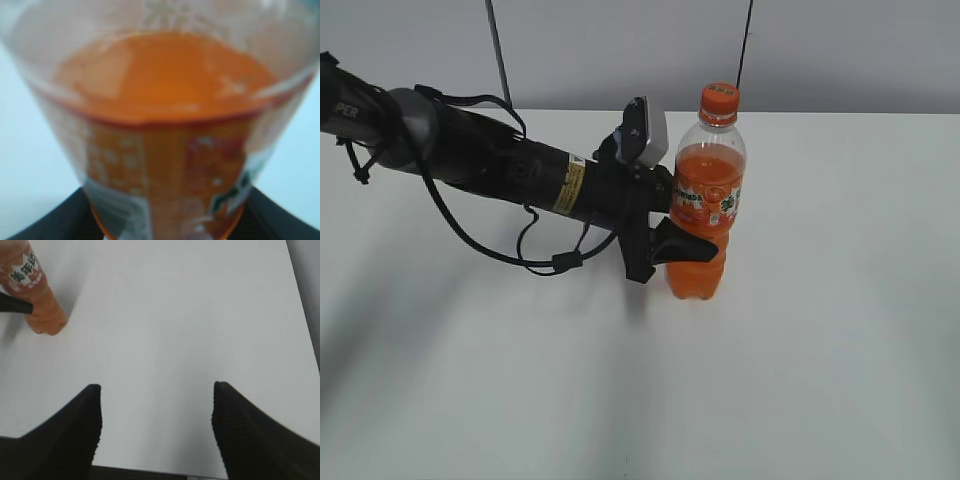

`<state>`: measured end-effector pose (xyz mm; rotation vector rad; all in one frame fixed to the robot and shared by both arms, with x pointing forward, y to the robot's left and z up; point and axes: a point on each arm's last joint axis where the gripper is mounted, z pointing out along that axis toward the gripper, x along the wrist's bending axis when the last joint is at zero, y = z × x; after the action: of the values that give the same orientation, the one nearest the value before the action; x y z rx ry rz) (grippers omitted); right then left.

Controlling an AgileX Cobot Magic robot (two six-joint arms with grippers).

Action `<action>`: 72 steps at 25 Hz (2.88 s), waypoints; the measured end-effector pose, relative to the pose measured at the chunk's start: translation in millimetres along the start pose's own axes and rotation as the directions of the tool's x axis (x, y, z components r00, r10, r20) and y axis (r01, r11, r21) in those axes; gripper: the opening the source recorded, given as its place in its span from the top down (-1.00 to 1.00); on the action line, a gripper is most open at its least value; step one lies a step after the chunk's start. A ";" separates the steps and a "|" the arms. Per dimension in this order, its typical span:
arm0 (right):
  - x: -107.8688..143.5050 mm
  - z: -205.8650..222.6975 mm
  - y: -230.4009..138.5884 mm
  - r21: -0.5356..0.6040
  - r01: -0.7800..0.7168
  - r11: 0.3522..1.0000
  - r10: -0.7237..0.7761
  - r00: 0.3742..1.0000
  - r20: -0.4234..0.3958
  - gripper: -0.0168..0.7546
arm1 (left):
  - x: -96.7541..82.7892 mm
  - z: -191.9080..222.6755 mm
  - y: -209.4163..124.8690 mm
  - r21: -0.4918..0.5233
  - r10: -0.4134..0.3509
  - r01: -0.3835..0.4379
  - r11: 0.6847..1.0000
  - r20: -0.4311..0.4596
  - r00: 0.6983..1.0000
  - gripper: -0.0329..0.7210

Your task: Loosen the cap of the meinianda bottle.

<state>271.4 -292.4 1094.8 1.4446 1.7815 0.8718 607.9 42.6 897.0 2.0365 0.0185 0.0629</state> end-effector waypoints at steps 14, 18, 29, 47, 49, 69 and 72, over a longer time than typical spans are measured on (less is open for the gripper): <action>-21.7 61.3 127.5 0.323 -0.029 0.946 0.045 0.998 -0.042 -0.24 | -20.9 21.4 11.2 0.000 0.039 -0.039 0.999 0.074 0.997 -0.15; -26.5 88.9 149.8 0.371 -0.030 0.928 0.051 0.998 -0.047 -0.21 | -21.9 22.4 11.8 -0.001 0.041 -0.041 0.999 0.077 0.996 -0.15; -25.6 146.6 174.8 0.447 -0.026 0.894 0.093 0.987 -0.128 -0.20 | -21.6 23.5 11.7 0.009 -0.004 0.004 1.000 0.065 0.998 -0.15; 118.4 198.9 202.9 0.445 0.279 0.851 -0.082 0.908 -0.412 -0.19 | -21.5 23.5 11.4 0.014 -0.002 0.002 1.000 0.065 0.998 -0.15; 124.2 206.8 199.5 0.467 0.278 0.839 -0.073 0.909 -0.409 -0.19 | -21.6 23.5 11.4 0.014 -0.002 0.001 1.000 0.065 0.998 -0.15; 132.0 237.7 186.0 0.539 0.281 0.794 -0.066 0.921 -0.383 -0.08 | -21.8 23.3 11.3 0.019 0.006 -0.007 1.000 0.069 0.998 -0.15; 132.2 238.1 185.8 0.540 0.281 0.793 -0.066 0.921 -0.383 -0.07 | -21.9 23.3 11.2 0.021 0.008 -0.009 1.000 0.070 0.998 -0.15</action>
<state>547.4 -112.5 1106.6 1.5098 2.5799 0.5053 587.1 15.9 895.7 2.0588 -0.0335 -0.0036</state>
